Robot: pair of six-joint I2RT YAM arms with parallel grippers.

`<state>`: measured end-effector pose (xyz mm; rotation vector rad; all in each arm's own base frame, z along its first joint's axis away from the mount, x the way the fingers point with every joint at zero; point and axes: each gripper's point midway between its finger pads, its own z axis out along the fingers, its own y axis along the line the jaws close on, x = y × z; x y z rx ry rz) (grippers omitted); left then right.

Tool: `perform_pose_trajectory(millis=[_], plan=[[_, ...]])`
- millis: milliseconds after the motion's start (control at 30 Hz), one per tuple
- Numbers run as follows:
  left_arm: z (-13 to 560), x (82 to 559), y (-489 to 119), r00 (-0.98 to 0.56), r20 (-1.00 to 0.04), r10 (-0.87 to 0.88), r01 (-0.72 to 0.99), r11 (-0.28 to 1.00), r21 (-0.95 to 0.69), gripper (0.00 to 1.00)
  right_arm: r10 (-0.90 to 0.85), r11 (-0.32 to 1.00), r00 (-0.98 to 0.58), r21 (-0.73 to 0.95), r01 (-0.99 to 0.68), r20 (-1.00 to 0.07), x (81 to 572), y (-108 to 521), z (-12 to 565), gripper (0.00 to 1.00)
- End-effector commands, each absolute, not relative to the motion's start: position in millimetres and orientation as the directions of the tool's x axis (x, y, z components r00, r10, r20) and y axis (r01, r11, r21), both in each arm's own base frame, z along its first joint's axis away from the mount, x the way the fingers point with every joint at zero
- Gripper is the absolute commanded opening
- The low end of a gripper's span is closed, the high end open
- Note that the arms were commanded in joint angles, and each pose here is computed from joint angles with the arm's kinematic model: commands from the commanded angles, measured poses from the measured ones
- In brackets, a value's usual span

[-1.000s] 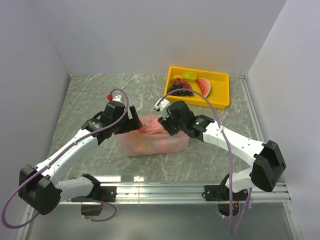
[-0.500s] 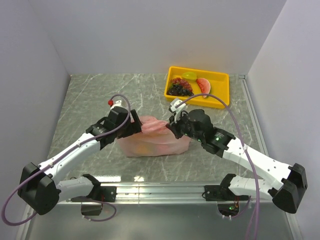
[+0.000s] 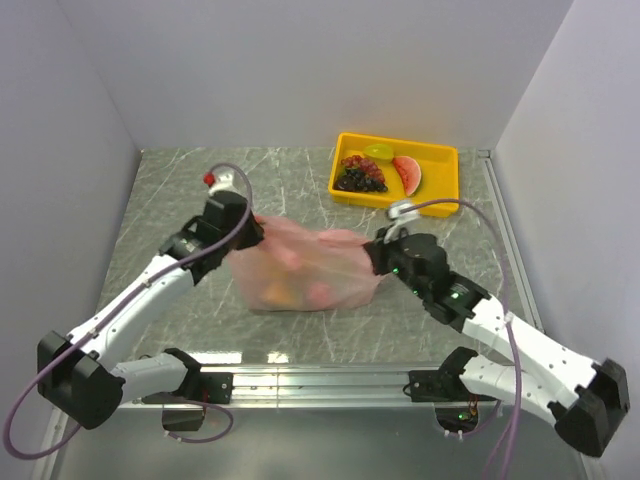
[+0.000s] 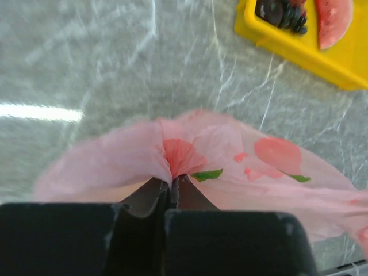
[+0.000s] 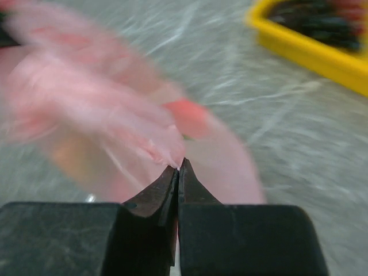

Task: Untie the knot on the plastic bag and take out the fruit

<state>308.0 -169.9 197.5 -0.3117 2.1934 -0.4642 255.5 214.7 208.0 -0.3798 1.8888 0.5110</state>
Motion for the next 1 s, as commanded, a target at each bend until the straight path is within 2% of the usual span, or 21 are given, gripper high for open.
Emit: perform_pose_trajectory(millis=[0,67,133,233,267,300,367,533,633,733,833,967], plan=[[236,307,-141,-0.597,-0.759,-0.260,0.038,0.936,-0.350,0.00,0.271,0.916,-0.279,0.336,-0.218,-0.921,278,156,241,0.00],[232,287,-149,-0.665,-0.732,-0.147,0.159,0.930,-0.331,0.01,0.339,0.911,-0.282,0.388,-0.139,-0.898,275,142,230,0.00],[219,269,-155,-0.721,-0.687,-0.095,0.207,0.916,-0.344,0.01,0.362,0.908,-0.298,0.407,-0.105,-0.883,272,138,221,0.00],[197,231,-173,-0.815,-0.580,-0.013,0.296,0.850,-0.435,0.01,0.308,0.908,-0.373,0.387,-0.159,-0.875,262,149,207,0.18],[195,224,-176,-0.827,-0.562,-0.001,0.310,0.834,-0.457,0.01,0.259,0.912,-0.379,0.354,-0.209,-0.889,258,154,209,0.33],[194,214,-182,-0.839,-0.543,0.015,0.334,0.803,-0.494,0.01,0.218,0.912,-0.385,0.328,-0.247,-0.897,253,158,211,0.39],[192,207,-180,-0.847,-0.532,0.010,0.324,0.803,-0.501,0.00,0.126,0.886,-0.345,0.262,-0.383,-0.930,239,175,241,0.62],[201,203,-172,-0.838,-0.546,0.003,0.315,0.820,-0.478,0.01,0.013,0.811,-0.242,0.152,-0.565,-0.970,213,203,328,0.66],[201,202,-167,-0.838,-0.546,-0.016,0.289,0.835,-0.468,0.00,-0.034,0.722,-0.220,0.129,-0.680,-0.975,203,240,351,0.61],[203,201,-168,-0.836,-0.548,-0.039,0.280,0.828,-0.486,0.00,-0.100,0.606,-0.224,0.119,-0.786,-0.969,192,289,343,0.47],[205,205,-168,-0.834,-0.547,-0.076,0.249,0.832,-0.495,0.01,-0.170,0.553,-0.237,0.107,-0.826,-0.957,188,322,318,0.41],[211,211,-171,-0.820,-0.560,-0.116,0.234,0.826,-0.513,0.01,-0.269,0.508,-0.251,0.085,-0.857,-0.930,181,350,283,0.38]])
